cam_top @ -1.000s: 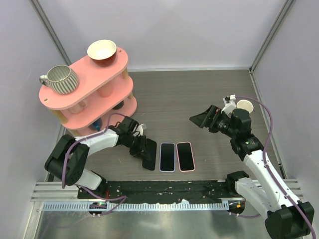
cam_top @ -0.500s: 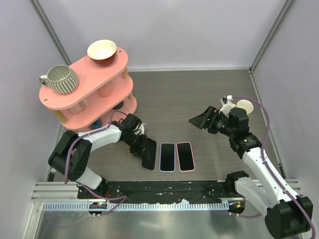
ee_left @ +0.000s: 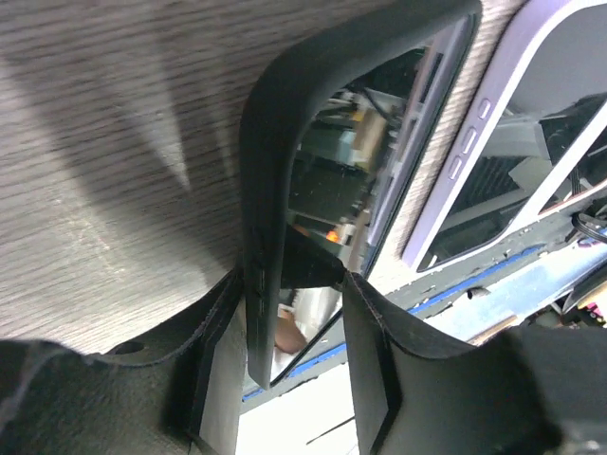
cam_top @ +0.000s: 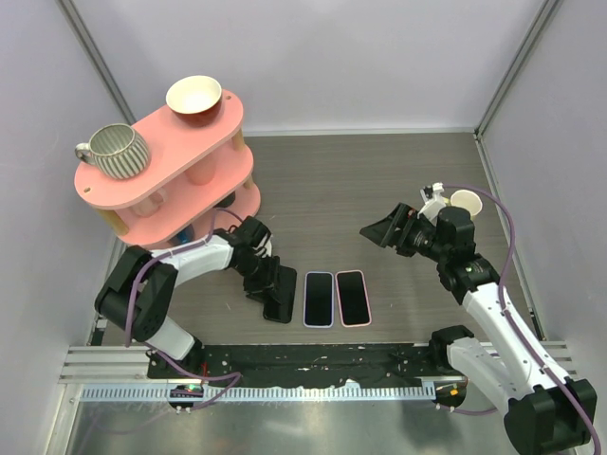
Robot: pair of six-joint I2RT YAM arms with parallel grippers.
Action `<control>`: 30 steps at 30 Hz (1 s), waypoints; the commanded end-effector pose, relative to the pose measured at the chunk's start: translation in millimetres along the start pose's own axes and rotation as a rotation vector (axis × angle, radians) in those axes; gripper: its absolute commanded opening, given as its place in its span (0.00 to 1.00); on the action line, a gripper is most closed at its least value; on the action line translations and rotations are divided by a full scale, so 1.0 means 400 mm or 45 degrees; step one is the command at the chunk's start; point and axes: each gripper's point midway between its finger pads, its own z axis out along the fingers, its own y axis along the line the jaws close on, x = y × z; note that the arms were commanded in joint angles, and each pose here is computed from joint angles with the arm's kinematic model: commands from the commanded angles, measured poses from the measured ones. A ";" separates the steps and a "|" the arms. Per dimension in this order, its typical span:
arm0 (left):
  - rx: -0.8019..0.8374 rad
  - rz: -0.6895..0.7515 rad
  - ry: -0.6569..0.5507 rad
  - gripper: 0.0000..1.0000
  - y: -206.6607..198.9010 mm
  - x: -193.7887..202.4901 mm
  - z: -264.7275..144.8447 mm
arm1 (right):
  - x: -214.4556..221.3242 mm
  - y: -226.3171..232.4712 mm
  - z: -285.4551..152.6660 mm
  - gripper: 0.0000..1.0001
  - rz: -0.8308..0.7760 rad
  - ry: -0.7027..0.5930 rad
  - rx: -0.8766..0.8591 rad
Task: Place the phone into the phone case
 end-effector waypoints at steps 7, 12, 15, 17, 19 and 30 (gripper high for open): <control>-0.175 0.033 -0.219 0.63 0.032 -0.097 -0.051 | -0.039 0.017 -0.019 0.87 -0.017 -0.049 0.041; -0.145 0.131 -0.413 0.93 -0.036 -0.154 -0.174 | -0.040 0.020 -0.020 0.90 0.003 0.008 0.104; -0.048 0.224 -0.600 1.00 -0.111 -0.187 -0.288 | -0.062 0.044 -0.030 0.94 -0.022 -0.021 0.157; 0.081 0.312 -0.755 1.00 -0.185 -0.199 -0.387 | -0.072 0.079 -0.036 0.94 -0.065 -0.036 0.182; 0.189 0.384 -0.899 1.00 -0.244 -0.209 -0.467 | -0.066 0.108 -0.040 0.93 -0.091 -0.016 0.169; 0.455 0.615 -1.401 1.00 -0.342 -0.128 -0.760 | -0.128 0.247 -0.191 0.95 -0.222 -0.238 -0.020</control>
